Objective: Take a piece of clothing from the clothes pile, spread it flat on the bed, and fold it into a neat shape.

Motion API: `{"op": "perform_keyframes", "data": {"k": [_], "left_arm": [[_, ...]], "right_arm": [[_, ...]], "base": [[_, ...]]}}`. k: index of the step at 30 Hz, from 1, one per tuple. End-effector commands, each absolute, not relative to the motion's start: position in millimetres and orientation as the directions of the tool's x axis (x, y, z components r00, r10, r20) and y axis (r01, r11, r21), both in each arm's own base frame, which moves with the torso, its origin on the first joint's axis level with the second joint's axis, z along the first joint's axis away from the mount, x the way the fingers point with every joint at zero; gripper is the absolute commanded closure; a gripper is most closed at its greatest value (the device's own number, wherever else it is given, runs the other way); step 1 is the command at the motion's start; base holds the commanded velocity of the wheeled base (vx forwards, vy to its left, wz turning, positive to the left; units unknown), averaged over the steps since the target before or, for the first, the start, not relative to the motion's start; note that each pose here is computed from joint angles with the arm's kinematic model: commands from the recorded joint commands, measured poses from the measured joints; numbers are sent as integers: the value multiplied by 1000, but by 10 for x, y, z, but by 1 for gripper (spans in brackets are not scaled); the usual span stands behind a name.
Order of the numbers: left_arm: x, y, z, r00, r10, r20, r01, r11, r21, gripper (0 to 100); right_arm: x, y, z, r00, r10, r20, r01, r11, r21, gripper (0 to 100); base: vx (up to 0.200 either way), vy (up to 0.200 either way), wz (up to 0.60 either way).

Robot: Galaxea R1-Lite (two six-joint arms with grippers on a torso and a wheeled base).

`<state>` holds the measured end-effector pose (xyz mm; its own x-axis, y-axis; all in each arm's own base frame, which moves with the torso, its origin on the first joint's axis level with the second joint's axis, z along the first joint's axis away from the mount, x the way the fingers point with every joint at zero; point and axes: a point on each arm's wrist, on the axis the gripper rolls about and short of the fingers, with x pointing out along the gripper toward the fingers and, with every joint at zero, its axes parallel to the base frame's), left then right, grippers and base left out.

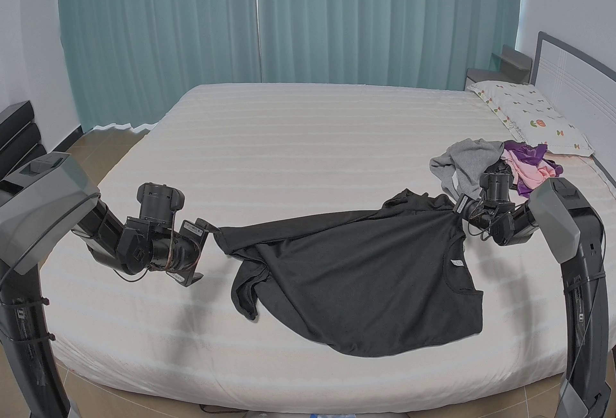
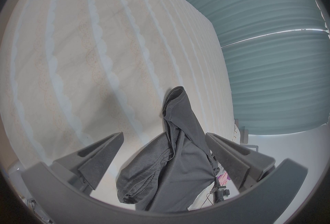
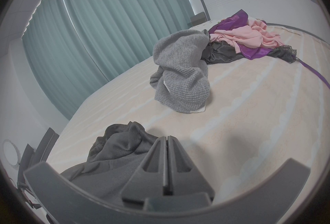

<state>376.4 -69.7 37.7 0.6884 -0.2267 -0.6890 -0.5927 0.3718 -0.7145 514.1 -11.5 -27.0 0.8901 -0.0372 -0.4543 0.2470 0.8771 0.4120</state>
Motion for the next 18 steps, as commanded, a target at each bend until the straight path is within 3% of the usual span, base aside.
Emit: {"op": "perform_keyframes", "data": {"k": [1, 2, 7, 15, 18], "left_arm": [[3764, -694, 375, 688, -227, -689, -593, 371, -714, 0], [3764, -694, 375, 688, -227, -689, -593, 371, -714, 0], [3721, -700, 367, 678, -235, -696, -597, 376, -709, 0], [3540, -727, 380, 630, -321, -707, -571, 425, -702, 0], [3536, -726, 382, 629, -323, -707, -571, 425, -703, 0]], "right_arm": [[5165, -155, -326, 889, -44, -456, 259, 870, 419, 100], [5164, -155, -319, 890, -44, -454, 260, 866, 426, 0], [5126, -158, -146, 896, -31, -443, 278, 816, 506, 0], [4579, -116, 315, 867, 113, -485, 259, 731, 632, 0], [4559, -108, 324, 865, 114, -488, 261, 729, 633, 0]], "base": [[0, 0, 0], [0, 0, 0], [0, 0, 0], [0, 0, 0], [0, 0, 0]]}}
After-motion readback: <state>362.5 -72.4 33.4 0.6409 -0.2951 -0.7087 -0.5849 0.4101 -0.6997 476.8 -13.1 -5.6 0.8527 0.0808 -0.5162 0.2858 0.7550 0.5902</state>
